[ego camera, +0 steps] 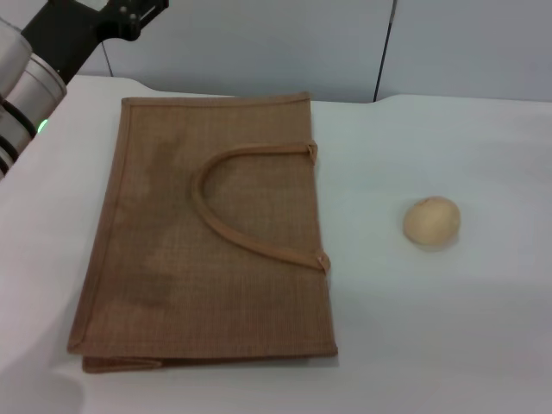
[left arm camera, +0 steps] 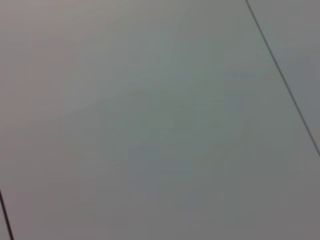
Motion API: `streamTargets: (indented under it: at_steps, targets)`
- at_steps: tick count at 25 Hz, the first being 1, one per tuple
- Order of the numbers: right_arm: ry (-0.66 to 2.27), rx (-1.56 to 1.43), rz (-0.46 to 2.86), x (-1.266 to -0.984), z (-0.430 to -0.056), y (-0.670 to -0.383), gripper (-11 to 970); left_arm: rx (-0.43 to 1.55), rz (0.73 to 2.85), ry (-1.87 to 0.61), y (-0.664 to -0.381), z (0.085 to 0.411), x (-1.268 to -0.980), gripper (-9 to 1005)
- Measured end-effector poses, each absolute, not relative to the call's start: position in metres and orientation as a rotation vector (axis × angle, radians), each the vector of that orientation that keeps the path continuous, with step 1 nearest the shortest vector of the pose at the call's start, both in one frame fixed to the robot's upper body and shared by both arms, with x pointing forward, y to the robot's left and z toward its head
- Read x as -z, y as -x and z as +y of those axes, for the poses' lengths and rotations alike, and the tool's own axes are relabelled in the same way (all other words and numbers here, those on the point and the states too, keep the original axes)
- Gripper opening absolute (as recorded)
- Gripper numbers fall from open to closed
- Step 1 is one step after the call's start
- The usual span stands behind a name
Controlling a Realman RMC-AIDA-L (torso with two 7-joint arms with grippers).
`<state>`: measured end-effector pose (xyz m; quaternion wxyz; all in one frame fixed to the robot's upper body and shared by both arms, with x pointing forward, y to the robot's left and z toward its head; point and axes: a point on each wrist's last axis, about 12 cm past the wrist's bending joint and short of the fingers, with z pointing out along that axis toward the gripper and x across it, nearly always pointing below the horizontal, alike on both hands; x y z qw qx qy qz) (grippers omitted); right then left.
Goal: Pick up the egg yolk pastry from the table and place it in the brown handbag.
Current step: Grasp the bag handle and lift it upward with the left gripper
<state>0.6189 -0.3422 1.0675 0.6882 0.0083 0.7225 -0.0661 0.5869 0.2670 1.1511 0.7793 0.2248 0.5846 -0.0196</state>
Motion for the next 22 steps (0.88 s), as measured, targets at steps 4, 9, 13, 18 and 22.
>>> streamTargets:
  at_steps: [4, 9, 13, 18, 22]
  targets:
    - [-0.016, 0.148, 1.618, -1.068, -0.342, -0.619, 859, 0.063, 1.281, -0.446, -0.589, 0.268, -1.152, 860]
    - [-0.013, 0.148, 1.620, -1.067, -0.342, -0.619, 859, 0.079, 1.369, -0.420, -0.596, 0.263, -1.147, 859]
    - [-0.013, 0.150, 1.623, -1.066, -0.343, -0.618, 859, 0.055, 1.453, -0.416, -0.605, 0.259, -1.146, 859]
    - [-0.011, 0.150, 1.624, -1.066, -0.343, -0.618, 859, 0.059, 1.515, -0.371, -0.612, 0.255, -1.151, 859]
    - [-0.011, 0.151, 1.625, -1.066, -0.343, -0.618, 859, 0.122, 1.511, -0.317, -0.611, 0.255, -1.156, 858]
